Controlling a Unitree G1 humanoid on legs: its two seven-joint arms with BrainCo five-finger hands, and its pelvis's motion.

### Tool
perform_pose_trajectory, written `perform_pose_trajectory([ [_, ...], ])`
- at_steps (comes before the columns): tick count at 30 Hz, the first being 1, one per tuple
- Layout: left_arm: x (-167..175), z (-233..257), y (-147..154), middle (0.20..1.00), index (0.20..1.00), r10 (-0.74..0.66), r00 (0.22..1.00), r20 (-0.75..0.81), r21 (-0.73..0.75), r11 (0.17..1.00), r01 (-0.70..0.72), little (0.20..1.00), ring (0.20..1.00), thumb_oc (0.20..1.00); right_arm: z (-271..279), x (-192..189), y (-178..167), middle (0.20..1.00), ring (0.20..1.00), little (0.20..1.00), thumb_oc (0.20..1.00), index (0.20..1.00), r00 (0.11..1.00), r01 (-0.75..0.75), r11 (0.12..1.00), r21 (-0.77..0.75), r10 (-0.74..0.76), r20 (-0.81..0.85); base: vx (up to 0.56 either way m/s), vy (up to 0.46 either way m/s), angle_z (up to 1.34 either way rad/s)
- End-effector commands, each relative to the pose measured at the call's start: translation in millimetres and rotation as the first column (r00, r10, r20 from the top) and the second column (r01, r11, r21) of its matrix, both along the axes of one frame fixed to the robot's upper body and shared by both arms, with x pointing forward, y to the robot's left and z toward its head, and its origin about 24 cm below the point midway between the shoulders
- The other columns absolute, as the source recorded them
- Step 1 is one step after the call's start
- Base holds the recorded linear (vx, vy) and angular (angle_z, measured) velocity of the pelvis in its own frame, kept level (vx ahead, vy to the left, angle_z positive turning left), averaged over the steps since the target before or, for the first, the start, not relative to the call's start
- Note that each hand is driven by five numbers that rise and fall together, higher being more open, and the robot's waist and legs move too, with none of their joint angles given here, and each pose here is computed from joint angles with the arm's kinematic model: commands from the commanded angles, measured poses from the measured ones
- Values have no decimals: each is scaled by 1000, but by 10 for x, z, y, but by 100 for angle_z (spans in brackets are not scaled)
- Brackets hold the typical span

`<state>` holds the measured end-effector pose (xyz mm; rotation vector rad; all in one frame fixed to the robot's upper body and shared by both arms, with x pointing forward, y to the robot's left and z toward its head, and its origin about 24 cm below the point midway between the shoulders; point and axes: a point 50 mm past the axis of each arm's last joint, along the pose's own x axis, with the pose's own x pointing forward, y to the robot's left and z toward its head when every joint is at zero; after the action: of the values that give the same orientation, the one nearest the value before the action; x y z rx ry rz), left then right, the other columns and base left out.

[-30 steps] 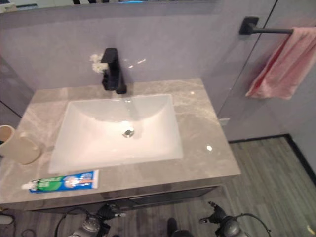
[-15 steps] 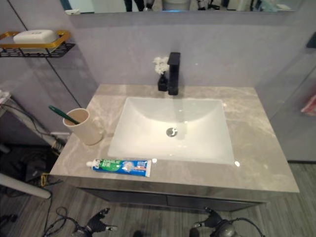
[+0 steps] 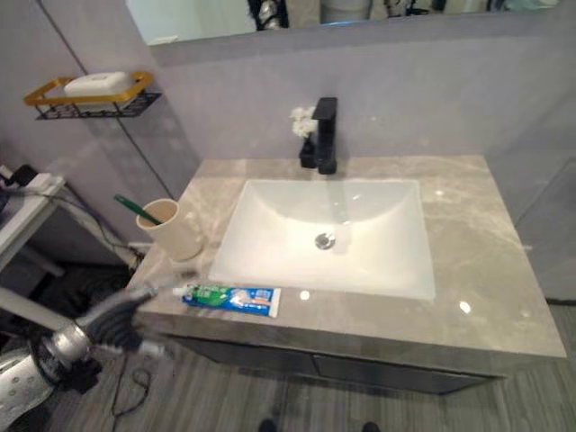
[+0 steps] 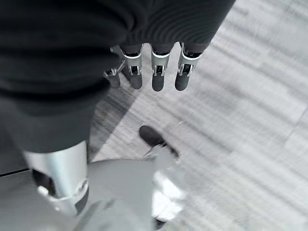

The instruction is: Put brush and paste in cup on sink, flatten towel.

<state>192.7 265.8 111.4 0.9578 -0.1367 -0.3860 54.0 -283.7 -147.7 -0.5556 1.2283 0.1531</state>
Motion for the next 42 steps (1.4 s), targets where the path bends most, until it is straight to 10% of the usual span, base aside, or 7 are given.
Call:
perform_pose_trajectory([
  [1,80,135,27,1000,1000,35,995,95,-18,999,-34,1000,1000,1000,26,304,61,1000,1000,1000,1000,1000,998,-2,1000,25,0,63,15,5,-43],
  [35,154,-385,163,1000,1000,170,985,-24,8,985,-170,1000,1000,1000,40,346,118,1000,1000,1000,1000,1000,995,-39,998,51,35,93,23,8,-9],
  [42,135,-446,132,627,627,140,989,-47,49,989,-137,627,627,627,42,314,106,1000,1000,1000,1000,1000,995,-41,998,48,36,93,2,-3,-5],
])
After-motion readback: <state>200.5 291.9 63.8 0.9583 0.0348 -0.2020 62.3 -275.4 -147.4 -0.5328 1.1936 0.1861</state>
